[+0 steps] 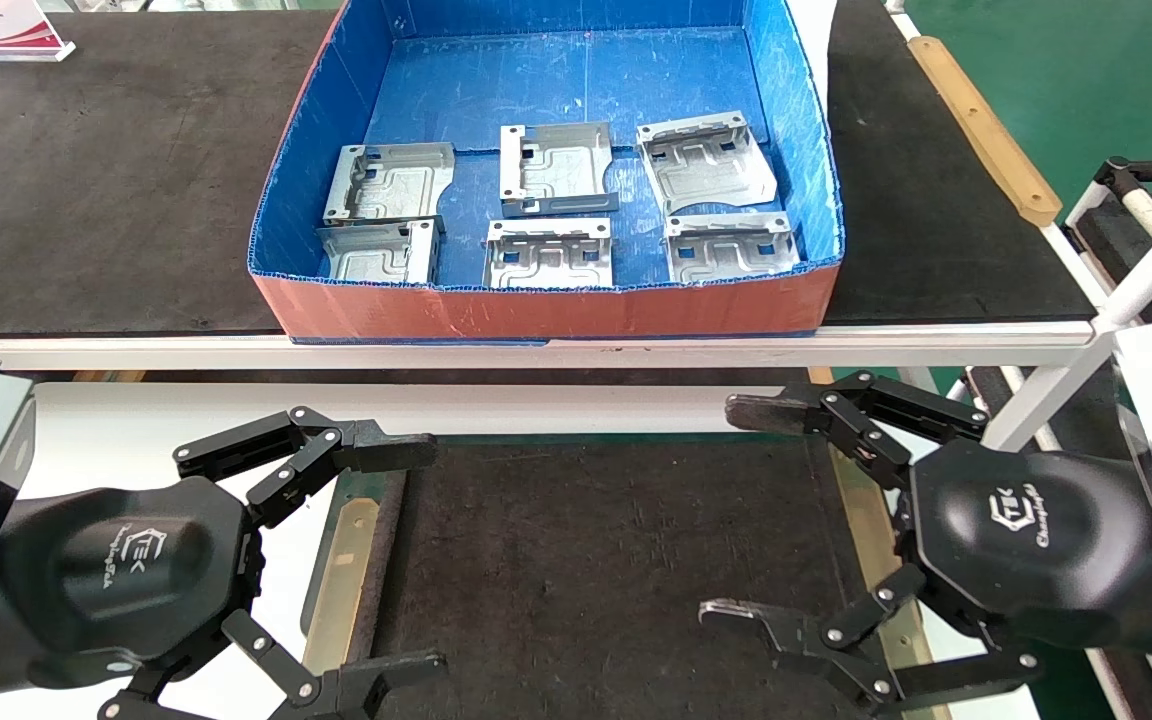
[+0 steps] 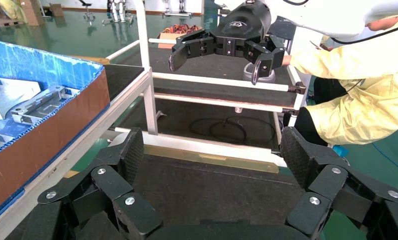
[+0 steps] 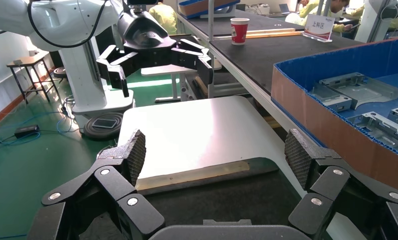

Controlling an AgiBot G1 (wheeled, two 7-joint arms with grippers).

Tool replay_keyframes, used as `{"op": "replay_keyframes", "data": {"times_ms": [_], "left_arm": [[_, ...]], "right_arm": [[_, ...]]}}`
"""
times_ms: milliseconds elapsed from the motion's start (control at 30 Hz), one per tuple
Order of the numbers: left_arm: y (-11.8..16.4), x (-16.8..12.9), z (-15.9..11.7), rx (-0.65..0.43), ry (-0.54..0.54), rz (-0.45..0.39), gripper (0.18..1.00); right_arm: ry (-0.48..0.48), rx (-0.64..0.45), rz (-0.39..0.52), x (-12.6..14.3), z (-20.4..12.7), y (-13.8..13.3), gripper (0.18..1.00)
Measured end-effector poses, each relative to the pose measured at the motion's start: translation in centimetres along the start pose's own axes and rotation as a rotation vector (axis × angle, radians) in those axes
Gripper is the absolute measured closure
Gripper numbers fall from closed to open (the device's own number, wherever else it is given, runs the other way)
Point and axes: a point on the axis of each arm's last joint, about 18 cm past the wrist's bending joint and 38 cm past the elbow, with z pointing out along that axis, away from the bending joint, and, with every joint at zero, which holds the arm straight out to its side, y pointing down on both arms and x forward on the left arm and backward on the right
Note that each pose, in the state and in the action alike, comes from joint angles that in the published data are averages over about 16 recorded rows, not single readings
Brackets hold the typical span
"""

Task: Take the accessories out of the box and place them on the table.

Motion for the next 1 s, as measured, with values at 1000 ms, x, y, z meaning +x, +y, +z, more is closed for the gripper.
{"op": "replay_keyframes", "data": {"times_ms": [1000], "left_arm": [[0.9,-1.9,0.3,-0.040,-0.080,-0.034,0.183]], "right_arm": [[0.000,0.000,0.000,0.0,0.0,0.0,0.178]]}}
